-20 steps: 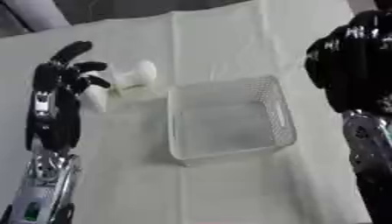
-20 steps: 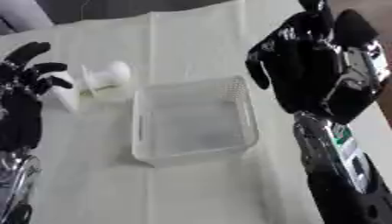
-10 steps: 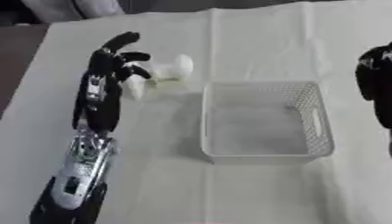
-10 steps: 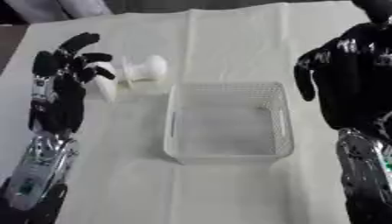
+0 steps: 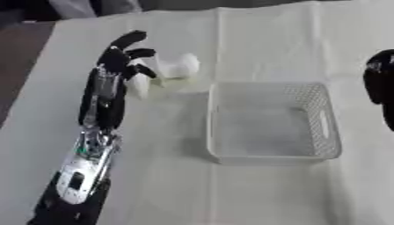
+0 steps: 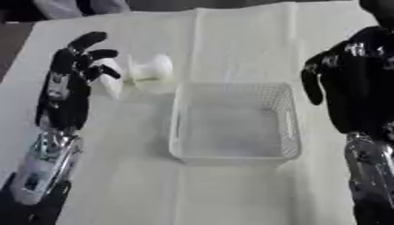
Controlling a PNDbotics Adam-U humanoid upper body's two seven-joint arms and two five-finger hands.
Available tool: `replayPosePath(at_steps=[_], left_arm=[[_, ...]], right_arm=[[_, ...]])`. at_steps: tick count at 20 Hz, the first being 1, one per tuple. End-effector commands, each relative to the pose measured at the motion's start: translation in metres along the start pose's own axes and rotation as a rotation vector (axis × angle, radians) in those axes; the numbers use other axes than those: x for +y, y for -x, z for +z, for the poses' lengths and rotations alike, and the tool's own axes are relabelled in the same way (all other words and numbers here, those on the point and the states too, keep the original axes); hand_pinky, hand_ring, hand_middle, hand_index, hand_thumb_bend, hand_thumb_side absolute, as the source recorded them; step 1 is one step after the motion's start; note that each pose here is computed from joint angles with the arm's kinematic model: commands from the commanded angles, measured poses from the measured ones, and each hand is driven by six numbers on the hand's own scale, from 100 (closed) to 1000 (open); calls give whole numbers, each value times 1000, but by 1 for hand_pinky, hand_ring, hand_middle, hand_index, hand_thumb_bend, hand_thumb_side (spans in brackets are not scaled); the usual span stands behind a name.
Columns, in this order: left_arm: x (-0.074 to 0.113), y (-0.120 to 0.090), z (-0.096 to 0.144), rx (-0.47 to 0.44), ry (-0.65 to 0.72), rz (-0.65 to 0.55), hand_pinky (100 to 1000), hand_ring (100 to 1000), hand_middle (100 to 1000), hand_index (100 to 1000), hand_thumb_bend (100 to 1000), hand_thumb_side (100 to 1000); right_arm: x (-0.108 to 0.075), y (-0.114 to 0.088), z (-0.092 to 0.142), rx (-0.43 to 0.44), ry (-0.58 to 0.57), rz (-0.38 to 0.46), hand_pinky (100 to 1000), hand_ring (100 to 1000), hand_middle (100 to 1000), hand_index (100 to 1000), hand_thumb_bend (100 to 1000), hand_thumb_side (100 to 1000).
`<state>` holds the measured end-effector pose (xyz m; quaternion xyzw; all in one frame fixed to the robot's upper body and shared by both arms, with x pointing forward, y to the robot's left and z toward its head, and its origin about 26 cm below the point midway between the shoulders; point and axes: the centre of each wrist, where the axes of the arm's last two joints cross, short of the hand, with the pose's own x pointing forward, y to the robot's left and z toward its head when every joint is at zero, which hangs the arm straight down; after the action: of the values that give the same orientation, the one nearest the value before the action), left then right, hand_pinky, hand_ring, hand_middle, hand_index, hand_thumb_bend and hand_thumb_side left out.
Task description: Pick up objects on the table and place them in the box.
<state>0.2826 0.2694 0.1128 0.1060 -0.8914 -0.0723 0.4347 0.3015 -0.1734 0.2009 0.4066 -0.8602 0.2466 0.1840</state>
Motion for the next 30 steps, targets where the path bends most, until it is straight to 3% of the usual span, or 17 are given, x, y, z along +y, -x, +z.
replayPosePath(at_steps=[1, 2, 3, 4, 5, 6, 7, 10, 11, 12, 15, 16, 19, 30], left_arm=[[13, -7, -9, -12, 45, -116, 477, 740, 816, 856, 313, 912], [16, -8, -10, -7, 66, -146, 478, 746, 825, 860, 308, 914], [18, -8, -11, 0, 85, -172, 477, 742, 821, 859, 309, 915], [20, -8, -12, 8, 107, -200, 486, 752, 831, 863, 320, 897], [22, -7, -13, 14, 128, -228, 483, 750, 829, 862, 311, 908], [24, -7, -15, 17, 149, -256, 493, 755, 834, 862, 405, 810], [27, -6, -16, 18, 170, -283, 491, 755, 834, 862, 393, 823], [33, -5, -21, 15, 224, -353, 506, 769, 843, 871, 516, 720], [34, -4, -23, 19, 243, -365, 505, 765, 848, 868, 509, 805], [34, -2, -23, 27, 263, -374, 519, 789, 860, 887, 557, 711], [38, 1, -25, 59, 348, -423, 538, 804, 872, 902, 594, 699], [39, 2, -25, 66, 374, -442, 564, 822, 886, 924, 667, 677], [45, 1, -27, 78, 444, -510, 571, 828, 891, 934, 723, 657], [57, 2, -35, 100, 508, -633, 583, 824, 886, 931, 732, 683]], right_arm=[[0, -7, -8, -17, -42, 15, 138, 107, 121, 871, 100, 861], [0, -6, -8, -14, -42, 13, 137, 110, 182, 868, 100, 857], [0, -6, -7, -13, -41, 12, 138, 108, 151, 870, 100, 858], [0, -6, -7, -11, -41, 11, 136, 111, 212, 859, 100, 856], [0, -6, -7, -10, -41, 10, 137, 111, 204, 864, 100, 856], [0, -6, -7, -10, -41, 10, 134, 111, 236, 845, 100, 854], [0, -6, -7, -9, -41, 9, 134, 110, 231, 846, 100, 854], [0, -6, -6, -6, -36, 5, 126, 108, 264, 847, 100, 849], [0, -5, -6, -3, -35, 3, 128, 109, 262, 847, 100, 844], [0, -5, -5, -1, -34, 1, 123, 107, 265, 847, 100, 845], [0, -5, -4, 7, -32, -4, 117, 104, 265, 847, 100, 844], [0, -4, -4, 9, -31, -5, 100, 100, 270, 852, 100, 839], [0, -4, -3, 18, -25, -9, 100, 100, 273, 856, 100, 837], [0, -2, -1, 30, -19, -18, 100, 100, 331, 863, 100, 830]])
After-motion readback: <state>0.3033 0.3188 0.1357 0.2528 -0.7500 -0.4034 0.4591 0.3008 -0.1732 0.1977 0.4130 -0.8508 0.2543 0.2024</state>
